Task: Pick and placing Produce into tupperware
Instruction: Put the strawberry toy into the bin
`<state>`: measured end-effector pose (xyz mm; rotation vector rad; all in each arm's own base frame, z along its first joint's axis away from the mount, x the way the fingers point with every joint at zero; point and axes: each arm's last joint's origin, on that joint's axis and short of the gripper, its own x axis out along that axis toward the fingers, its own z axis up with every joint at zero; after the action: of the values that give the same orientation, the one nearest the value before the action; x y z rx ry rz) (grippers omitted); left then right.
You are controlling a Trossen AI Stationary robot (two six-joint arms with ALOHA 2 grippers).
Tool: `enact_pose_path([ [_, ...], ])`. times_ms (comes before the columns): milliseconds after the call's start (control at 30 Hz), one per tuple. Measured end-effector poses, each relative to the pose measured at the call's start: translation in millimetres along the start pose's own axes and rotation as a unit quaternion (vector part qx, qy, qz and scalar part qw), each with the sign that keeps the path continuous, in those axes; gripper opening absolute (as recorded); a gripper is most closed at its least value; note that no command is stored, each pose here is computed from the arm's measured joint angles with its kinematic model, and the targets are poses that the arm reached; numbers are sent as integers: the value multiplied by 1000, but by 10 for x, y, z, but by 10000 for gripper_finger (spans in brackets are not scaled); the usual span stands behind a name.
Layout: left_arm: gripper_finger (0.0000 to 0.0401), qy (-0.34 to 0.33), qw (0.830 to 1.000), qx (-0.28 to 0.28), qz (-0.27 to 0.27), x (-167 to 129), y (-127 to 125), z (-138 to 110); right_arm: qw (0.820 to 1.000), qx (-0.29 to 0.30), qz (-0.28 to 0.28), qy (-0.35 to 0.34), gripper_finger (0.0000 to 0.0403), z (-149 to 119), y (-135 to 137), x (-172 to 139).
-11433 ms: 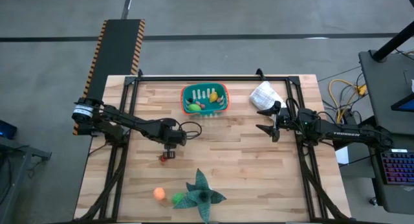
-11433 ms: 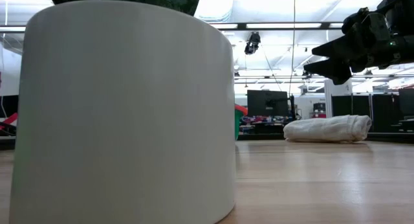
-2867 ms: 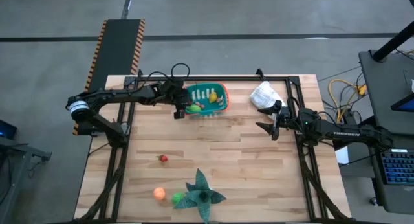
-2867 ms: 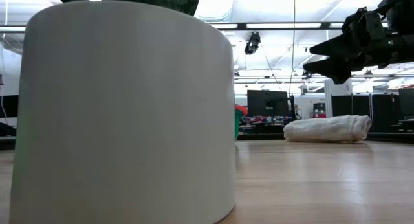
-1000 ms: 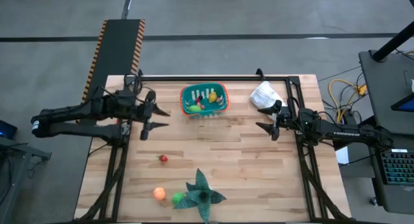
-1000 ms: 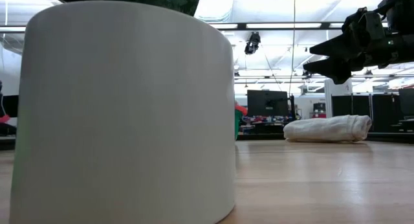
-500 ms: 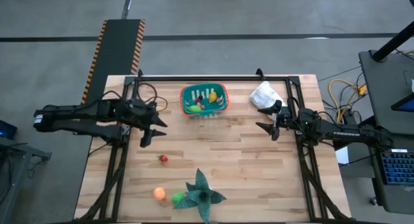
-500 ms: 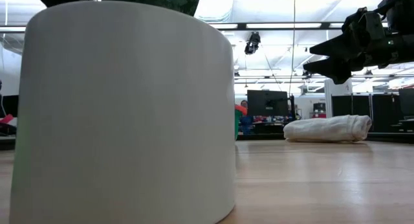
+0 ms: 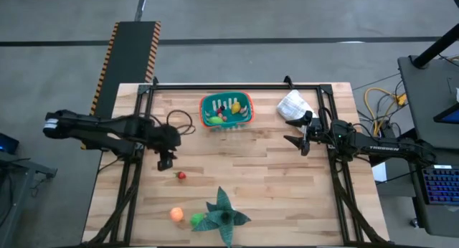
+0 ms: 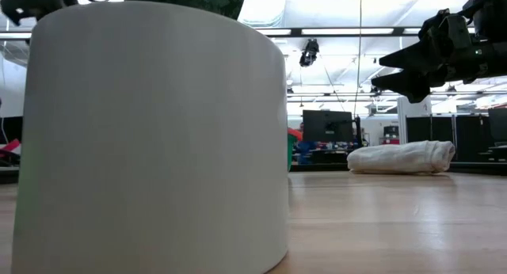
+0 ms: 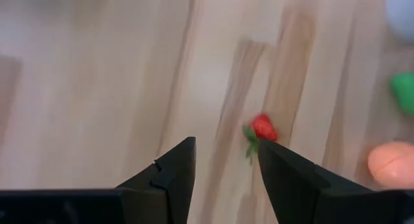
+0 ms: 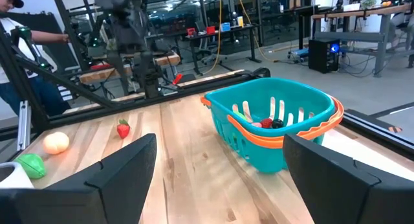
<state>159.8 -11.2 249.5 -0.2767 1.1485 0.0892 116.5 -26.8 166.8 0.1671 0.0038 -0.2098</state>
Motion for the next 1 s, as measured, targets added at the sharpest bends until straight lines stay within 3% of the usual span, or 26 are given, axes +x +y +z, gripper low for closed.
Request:
enact_pose_path([
  [500,153,107,994,-14,16,365,-299,-47,1000,0,0,0,327,0,0,0],
  [1000,153,175,980,-5,96,807,-459,-75,1000,-2,0,0,327,0,0,0],
])
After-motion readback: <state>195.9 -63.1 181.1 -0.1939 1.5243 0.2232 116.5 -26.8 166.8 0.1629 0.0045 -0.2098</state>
